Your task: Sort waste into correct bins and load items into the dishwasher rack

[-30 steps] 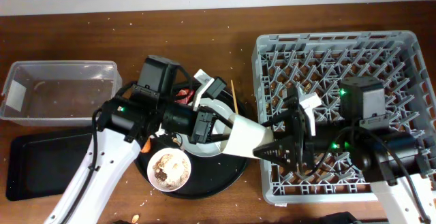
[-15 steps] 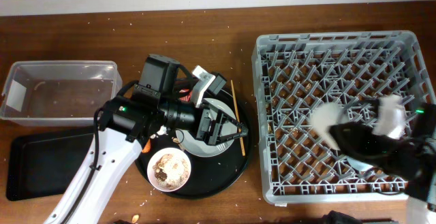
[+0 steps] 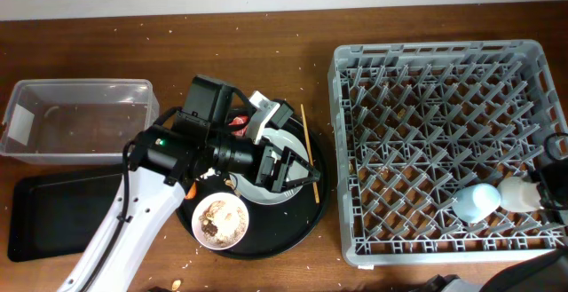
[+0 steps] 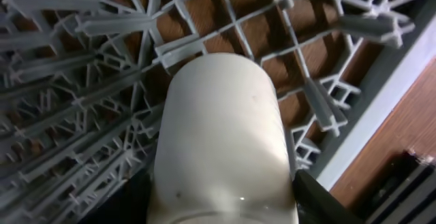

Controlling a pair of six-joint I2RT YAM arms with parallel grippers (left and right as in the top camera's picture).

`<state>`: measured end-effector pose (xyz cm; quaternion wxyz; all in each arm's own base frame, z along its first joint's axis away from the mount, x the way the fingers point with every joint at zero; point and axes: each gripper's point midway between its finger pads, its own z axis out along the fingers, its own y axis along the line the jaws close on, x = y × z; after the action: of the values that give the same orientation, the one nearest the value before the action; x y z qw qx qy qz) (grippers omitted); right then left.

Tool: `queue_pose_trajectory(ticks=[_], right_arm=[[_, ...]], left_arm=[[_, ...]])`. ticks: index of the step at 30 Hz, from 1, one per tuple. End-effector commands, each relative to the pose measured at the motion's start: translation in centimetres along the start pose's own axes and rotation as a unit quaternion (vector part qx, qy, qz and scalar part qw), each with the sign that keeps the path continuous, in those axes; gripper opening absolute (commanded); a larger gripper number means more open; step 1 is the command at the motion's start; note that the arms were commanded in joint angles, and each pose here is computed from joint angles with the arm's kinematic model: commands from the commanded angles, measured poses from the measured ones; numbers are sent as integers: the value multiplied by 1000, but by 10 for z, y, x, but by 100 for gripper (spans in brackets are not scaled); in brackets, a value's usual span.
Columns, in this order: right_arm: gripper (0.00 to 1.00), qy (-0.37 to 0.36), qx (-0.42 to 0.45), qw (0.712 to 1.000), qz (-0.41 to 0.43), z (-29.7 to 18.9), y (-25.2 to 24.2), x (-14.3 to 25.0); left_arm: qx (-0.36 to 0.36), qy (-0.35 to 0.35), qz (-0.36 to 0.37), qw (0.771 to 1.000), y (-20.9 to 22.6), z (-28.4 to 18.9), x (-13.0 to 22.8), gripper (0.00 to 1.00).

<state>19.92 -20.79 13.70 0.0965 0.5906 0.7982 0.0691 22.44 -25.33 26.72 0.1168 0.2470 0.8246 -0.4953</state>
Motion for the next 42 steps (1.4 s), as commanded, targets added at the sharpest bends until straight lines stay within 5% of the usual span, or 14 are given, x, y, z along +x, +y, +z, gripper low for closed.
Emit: queue_pose_trajectory(ticks=[1,4,8,11,13,15,17,19,22,25,28,31,37,42], right_arm=[[73,0,-15,1000,8,-5,3,-2],[76,28,-75,996,-37,-41,27,18],[77,-29,-193,962,-188,-127,73,76],[79,-83,-272,858,-427,-180,100,180],[81,-83,-303,808,-498,-196,93,224],[80,-64,-314,788,-526,-201,81,250],[78,-48,-313,780,-539,-198,80,257],[63,-19,-302,787,-538,-186,83,258],[56,40,-272,782,-560,-153,87,267],[56,94,-217,735,-635,-101,116,296],[55,53,-126,756,-640,-57,148,309],[56,39,-159,744,-648,-30,196,342],[47,72,-103,750,-649,126,245,373],[45,49,-92,761,-640,142,251,367]], left_arm=[[-13,-3,8,1000,0,-3,-1,99],[-31,5,-7,999,7,-3,5,99],[-108,8,-20,994,33,-7,9,99],[-243,44,-62,967,76,-25,36,99],[-313,58,-92,944,97,-38,50,99],[-407,48,-156,899,136,-52,67,98],[-408,30,-176,895,155,-39,73,92],[-417,17,-194,888,168,-34,78,90],[-419,-19,-200,885,161,-56,62,90],[-425,-86,-192,881,132,-112,28,91],[-428,-78,-192,879,121,-119,34,91],[-439,-59,-204,873,122,-121,46,91],[-506,-50,-247,825,130,-162,72,99],[-511,-46,-275,813,134,-171,82,99]])
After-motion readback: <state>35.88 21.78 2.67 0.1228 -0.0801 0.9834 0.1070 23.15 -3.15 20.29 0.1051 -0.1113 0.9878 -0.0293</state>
